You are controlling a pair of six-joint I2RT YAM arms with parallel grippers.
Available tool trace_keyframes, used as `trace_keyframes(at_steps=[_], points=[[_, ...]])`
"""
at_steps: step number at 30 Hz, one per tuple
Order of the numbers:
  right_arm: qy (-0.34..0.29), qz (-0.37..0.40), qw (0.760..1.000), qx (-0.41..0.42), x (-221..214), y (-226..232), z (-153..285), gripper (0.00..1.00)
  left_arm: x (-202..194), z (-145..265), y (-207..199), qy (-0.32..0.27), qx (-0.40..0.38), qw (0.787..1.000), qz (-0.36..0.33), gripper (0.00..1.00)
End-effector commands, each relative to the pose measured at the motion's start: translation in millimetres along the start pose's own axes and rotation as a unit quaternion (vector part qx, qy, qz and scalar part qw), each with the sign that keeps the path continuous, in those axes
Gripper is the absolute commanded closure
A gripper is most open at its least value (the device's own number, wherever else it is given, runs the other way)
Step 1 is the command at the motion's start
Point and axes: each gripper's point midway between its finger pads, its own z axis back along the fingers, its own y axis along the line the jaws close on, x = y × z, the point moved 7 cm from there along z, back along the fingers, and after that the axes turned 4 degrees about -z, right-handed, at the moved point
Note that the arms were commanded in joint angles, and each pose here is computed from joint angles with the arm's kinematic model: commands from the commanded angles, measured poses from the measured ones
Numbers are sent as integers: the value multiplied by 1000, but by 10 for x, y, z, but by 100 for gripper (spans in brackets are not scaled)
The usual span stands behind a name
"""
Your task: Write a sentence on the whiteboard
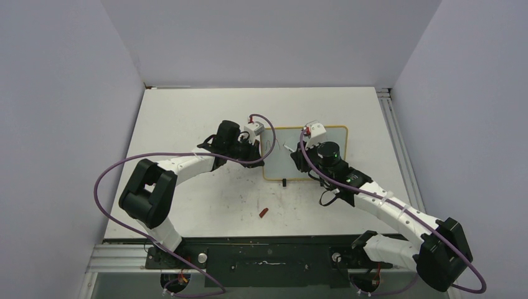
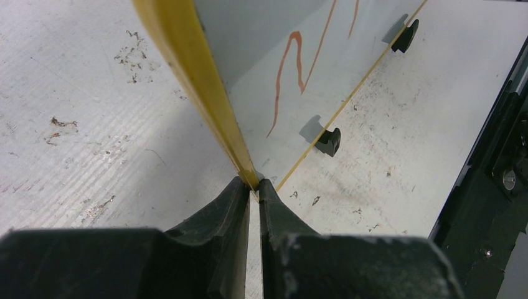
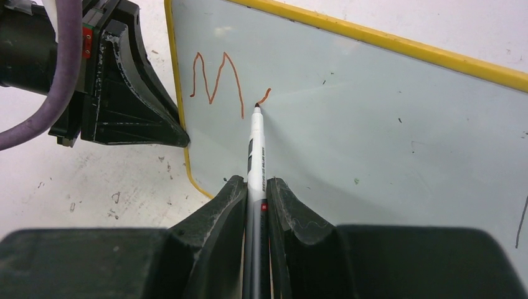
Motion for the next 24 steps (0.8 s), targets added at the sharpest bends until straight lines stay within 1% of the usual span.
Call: trace_keyframes(at_steps=[1,10,15,23,24], points=[[-9,-8,1000,-27,-12,-66,34,95,160,39,-101,-13,-9,1000,-20,93],[2,-12,998,-56,-98,-139,107,95,161,41,-97,-13,-7,1000,-20,94],[-16,-15,997,-67,-39,-164,150,95,163,41,-98,-13,-8,1000,-21,94],[-30,-9,998,-62,110,-129,119,95,171,48,-108,-13,-8,1000,-23,94],[-41,-9,997,-59,161,-115,107,95,166,45,-111,-13,-9,1000,-23,94]])
